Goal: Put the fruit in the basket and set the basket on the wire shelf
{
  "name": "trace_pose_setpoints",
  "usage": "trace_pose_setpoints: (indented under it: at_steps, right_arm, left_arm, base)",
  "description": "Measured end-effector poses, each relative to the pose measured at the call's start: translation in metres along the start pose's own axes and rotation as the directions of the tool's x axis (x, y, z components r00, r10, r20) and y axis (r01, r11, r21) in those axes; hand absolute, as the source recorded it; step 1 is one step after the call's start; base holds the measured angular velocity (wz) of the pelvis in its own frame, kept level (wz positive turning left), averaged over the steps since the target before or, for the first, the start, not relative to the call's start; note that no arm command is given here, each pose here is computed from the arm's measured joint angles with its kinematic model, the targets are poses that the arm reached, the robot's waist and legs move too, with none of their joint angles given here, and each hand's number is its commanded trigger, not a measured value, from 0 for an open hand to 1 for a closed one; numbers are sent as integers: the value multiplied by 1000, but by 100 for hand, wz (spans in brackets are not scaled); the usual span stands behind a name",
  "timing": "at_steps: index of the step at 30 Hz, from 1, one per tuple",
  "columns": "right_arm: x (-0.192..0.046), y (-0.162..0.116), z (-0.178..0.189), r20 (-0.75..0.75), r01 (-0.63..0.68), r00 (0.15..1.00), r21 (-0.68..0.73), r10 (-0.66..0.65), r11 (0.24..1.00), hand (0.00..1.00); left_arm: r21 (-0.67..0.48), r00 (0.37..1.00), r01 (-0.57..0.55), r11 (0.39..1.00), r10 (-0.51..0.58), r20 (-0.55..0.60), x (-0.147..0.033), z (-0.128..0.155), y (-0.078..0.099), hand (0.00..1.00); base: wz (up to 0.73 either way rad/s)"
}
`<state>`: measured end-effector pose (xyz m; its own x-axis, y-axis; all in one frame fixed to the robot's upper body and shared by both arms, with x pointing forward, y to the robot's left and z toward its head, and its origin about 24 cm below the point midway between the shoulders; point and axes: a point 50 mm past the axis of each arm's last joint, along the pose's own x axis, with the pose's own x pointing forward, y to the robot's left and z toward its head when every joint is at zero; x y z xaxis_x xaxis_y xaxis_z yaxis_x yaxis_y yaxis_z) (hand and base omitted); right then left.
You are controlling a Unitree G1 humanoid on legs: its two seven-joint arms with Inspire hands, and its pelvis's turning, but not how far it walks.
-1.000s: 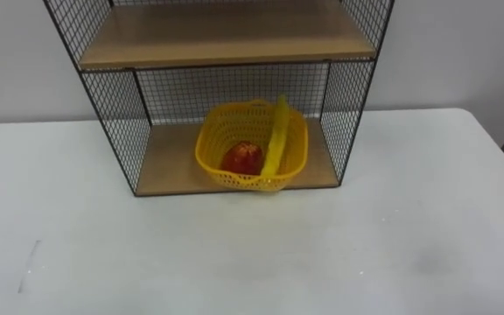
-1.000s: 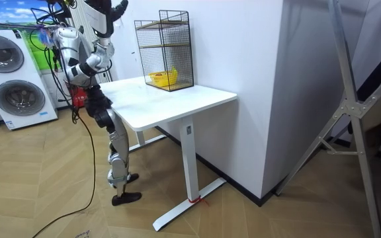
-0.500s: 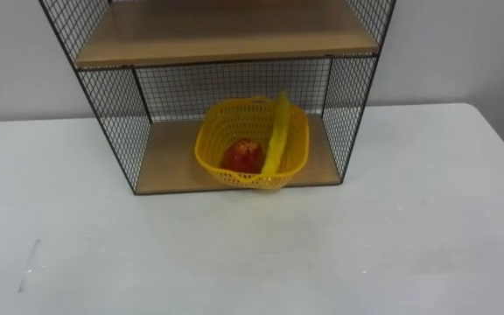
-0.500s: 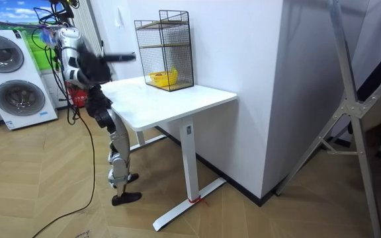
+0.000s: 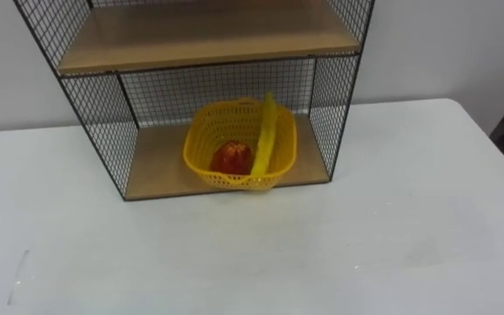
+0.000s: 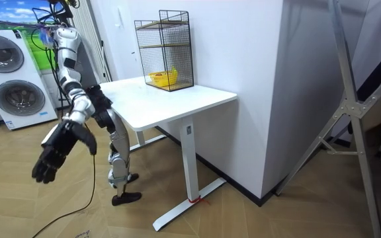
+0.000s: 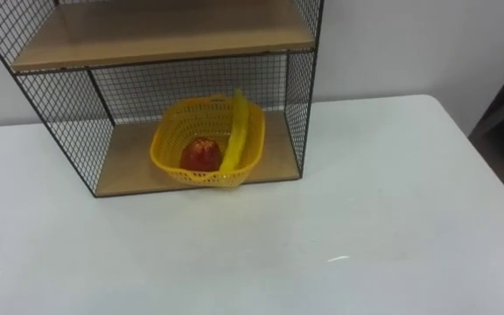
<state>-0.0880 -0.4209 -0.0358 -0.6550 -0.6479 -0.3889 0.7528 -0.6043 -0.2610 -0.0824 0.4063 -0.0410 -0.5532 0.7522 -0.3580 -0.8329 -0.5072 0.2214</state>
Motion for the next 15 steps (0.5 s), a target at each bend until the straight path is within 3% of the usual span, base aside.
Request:
trace_pose_setpoints:
  at_steps: [3, 7, 11, 14, 15]
  right_arm:
    - [0, -23, -43, -108, 39, 993, -96, -50, 995, 0]
    - [-5, -41, -78, -203, 77, 973, -179, -114, 981, 0]
    - [-9, -43, -89, -228, 59, 967, -224, -111, 973, 0]
    - [-16, -32, -95, -215, -40, 976, -310, -28, 950, 0]
    - [-21, -28, -101, -222, -88, 975, -342, 11, 936, 0]
  left_arm:
    - [170, 996, 49, 984, -35, -82, -6, -41, 17, 0]
    - [305, 977, 108, 946, -44, -209, -14, -81, 43, 0]
    - [427, 963, 209, 880, -109, -247, -17, -92, 47, 0]
    - [515, 937, 332, 790, -212, -279, -24, -100, 40, 0]
    - [563, 920, 387, 730, -261, -293, -28, -104, 35, 0]
  base:
    - [0]
    - [0]
    - [0]
    - [0]
    - [0]
